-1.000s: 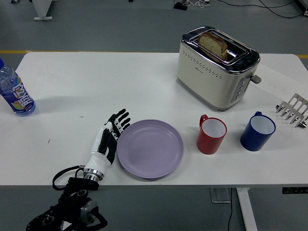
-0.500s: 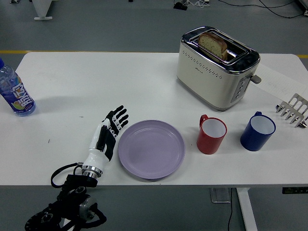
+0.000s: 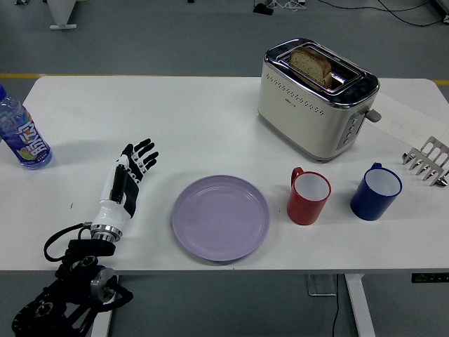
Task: Push plate across desktop
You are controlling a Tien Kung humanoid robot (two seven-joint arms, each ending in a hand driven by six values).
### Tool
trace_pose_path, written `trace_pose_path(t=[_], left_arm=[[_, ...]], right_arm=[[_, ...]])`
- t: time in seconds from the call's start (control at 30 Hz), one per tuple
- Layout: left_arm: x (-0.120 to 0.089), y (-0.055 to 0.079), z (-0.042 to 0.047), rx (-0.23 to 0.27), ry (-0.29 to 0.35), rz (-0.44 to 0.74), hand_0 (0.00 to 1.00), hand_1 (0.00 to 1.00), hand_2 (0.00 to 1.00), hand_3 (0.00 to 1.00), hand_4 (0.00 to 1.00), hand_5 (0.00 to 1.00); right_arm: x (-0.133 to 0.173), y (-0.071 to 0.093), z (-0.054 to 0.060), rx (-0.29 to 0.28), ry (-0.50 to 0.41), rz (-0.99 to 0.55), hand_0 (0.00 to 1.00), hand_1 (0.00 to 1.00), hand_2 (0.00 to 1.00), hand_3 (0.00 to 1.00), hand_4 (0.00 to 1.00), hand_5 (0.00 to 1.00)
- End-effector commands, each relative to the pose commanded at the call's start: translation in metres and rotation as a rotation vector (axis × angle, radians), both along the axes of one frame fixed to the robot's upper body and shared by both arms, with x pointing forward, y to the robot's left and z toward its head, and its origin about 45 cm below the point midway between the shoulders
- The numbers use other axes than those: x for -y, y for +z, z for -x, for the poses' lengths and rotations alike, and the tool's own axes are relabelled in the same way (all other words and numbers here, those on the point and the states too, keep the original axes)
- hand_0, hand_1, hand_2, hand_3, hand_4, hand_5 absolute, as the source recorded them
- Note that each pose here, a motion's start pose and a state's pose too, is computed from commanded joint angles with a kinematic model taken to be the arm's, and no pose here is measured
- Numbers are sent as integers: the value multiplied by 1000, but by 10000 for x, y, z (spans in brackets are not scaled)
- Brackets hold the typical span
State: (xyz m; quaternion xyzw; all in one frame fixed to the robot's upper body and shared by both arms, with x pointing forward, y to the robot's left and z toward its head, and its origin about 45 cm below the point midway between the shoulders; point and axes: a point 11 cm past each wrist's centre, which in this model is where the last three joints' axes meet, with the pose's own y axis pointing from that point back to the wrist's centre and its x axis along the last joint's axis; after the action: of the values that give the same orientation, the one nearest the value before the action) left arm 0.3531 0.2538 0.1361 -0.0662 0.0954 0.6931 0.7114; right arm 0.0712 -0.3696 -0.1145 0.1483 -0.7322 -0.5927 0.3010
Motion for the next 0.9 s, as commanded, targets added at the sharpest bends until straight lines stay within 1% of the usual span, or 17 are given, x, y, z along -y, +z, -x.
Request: trace_pose_path(t=[0.03, 0.1, 0.13, 0.17, 0.27, 0.3, 0.33, 0.43, 0.47, 0.5, 0.53, 0.63, 0.7, 0.77, 0.9], left_arm=[[-43, 6, -5, -5, 5, -3, 784, 768, 757, 704, 505, 998], [-220, 55, -18, -17, 7, -13, 784, 768, 757, 704, 505, 998], [-298, 76, -22, -23, 7, -19, 686, 728, 725, 684, 504, 998], [-323, 83, -23, -26, 7, -20, 686, 728, 725, 684, 504, 998], [-600, 134, 8, -52, -4, -68, 686, 728, 725, 684, 504, 998], [-654, 143, 18, -56, -3, -77, 686, 728, 725, 684, 504, 998], [-774, 160, 49, -55, 16, -94, 697, 730, 720, 680, 509, 998], [-947, 189, 94, -49, 46, -115, 697, 730, 720, 680, 509, 998], [-1049, 207, 120, -45, 66, -123, 697, 730, 720, 680, 509, 998], [-1094, 215, 131, -43, 76, -127, 697, 730, 720, 680, 509, 998], [-1190, 239, 150, -37, 98, -132, 701, 730, 719, 677, 518, 998], [-1306, 265, 173, -30, 127, -133, 701, 730, 719, 677, 518, 998], [-1439, 288, 204, -28, 159, -137, 701, 730, 719, 677, 518, 998], [-1528, 301, 226, -29, 177, -145, 703, 731, 718, 677, 517, 998], [-1666, 327, 260, -33, 209, -148, 703, 731, 718, 677, 517, 998]], right_arm=[[0, 0, 2, 0, 0, 0, 552, 452, 591, 583, 306, 484], [-9, -4, 12, 0, -6, -1, 552, 452, 591, 583, 306, 484], [-11, -5, 15, 0, -7, -2, 551, 452, 591, 584, 306, 484], [-11, -6, 15, 0, -8, -2, 551, 452, 591, 584, 306, 484], [-9, -5, 14, 1, -9, -1, 551, 452, 591, 584, 306, 484], [-9, -6, 16, 1, -9, -1, 551, 452, 591, 584, 306, 484], [-10, -7, 21, 1, -10, -1, 552, 452, 591, 584, 307, 484], [-14, -9, 25, 2, -13, -2, 552, 452, 591, 584, 307, 484], [-17, -10, 27, 2, -13, -3, 552, 452, 591, 584, 307, 484], [-18, -10, 26, 2, -13, -3, 552, 452, 591, 584, 307, 484], [-21, -10, 24, 3, -13, -4, 551, 452, 592, 584, 306, 484], [-27, -12, 26, 2, -14, -6, 551, 452, 592, 584, 306, 484], [-32, -14, 29, 1, -15, -7, 551, 452, 592, 584, 306, 484], [-38, -15, 28, 1, -16, -9, 551, 452, 592, 584, 306, 486], [-42, -14, 21, 2, -17, -10, 551, 452, 592, 584, 306, 486]])
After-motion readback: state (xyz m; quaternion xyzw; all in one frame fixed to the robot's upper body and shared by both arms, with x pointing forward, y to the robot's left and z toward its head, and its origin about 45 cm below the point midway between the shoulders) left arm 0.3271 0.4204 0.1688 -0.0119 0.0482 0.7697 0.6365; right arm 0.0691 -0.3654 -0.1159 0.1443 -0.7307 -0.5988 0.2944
